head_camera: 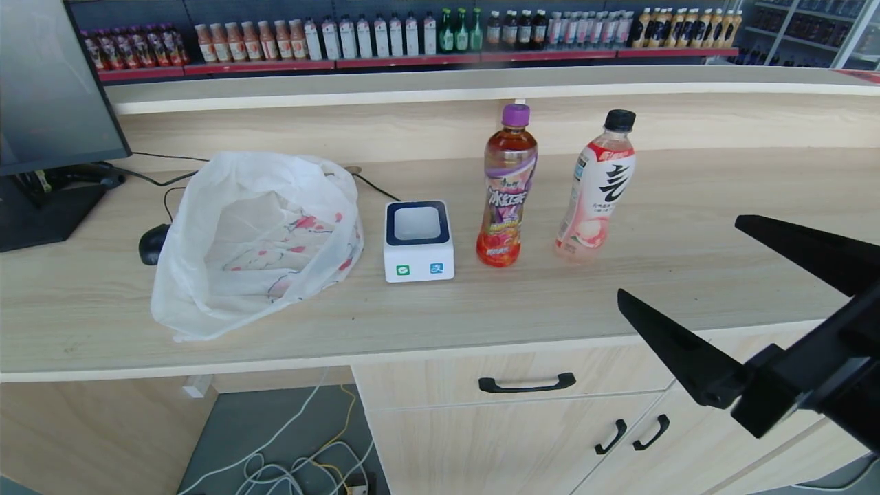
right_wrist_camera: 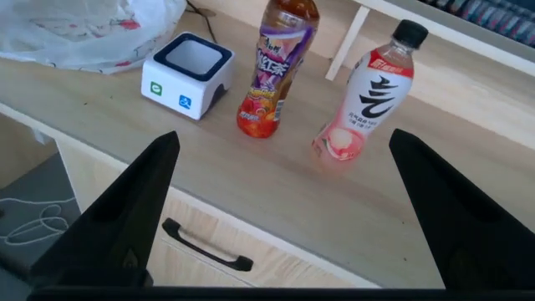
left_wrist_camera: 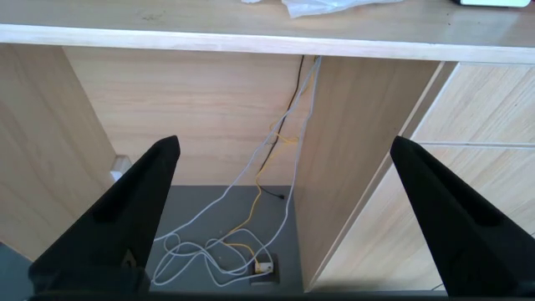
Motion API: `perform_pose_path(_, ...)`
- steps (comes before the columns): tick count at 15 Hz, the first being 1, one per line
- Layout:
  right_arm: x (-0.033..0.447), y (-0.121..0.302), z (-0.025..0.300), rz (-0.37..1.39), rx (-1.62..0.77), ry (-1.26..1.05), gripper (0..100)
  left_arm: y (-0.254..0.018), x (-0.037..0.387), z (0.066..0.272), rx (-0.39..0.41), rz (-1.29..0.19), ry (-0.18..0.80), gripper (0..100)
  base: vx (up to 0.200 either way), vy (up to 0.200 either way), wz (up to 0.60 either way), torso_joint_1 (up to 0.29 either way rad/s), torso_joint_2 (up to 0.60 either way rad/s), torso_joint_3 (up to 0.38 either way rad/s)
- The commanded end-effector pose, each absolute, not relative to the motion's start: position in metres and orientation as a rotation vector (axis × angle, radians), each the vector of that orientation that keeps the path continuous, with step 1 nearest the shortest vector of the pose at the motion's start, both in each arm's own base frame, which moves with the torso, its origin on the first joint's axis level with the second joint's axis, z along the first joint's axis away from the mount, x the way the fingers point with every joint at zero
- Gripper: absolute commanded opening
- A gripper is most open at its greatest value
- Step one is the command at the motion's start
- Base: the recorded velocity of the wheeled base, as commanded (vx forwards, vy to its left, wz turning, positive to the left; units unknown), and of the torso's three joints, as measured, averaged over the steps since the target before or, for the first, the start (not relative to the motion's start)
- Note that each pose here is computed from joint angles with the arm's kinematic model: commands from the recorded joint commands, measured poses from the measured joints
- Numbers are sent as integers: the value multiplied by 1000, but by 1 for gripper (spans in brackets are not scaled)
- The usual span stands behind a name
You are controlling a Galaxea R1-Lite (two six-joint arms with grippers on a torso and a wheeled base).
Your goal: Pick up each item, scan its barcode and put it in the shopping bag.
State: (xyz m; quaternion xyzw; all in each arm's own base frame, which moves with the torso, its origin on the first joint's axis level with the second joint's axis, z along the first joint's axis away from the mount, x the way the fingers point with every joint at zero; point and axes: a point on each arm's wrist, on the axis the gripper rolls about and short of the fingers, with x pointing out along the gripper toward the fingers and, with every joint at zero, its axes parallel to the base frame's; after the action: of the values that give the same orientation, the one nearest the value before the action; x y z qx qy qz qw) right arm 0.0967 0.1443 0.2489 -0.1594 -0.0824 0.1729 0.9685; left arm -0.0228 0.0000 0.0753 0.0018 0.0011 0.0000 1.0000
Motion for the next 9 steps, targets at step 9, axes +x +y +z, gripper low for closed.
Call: perform_pose_path(9, 144, 237, 249, 86, -116, -123, 100, 0, -23, 75, 3, 0, 3, 100, 0, 0, 0, 0, 0, 0)
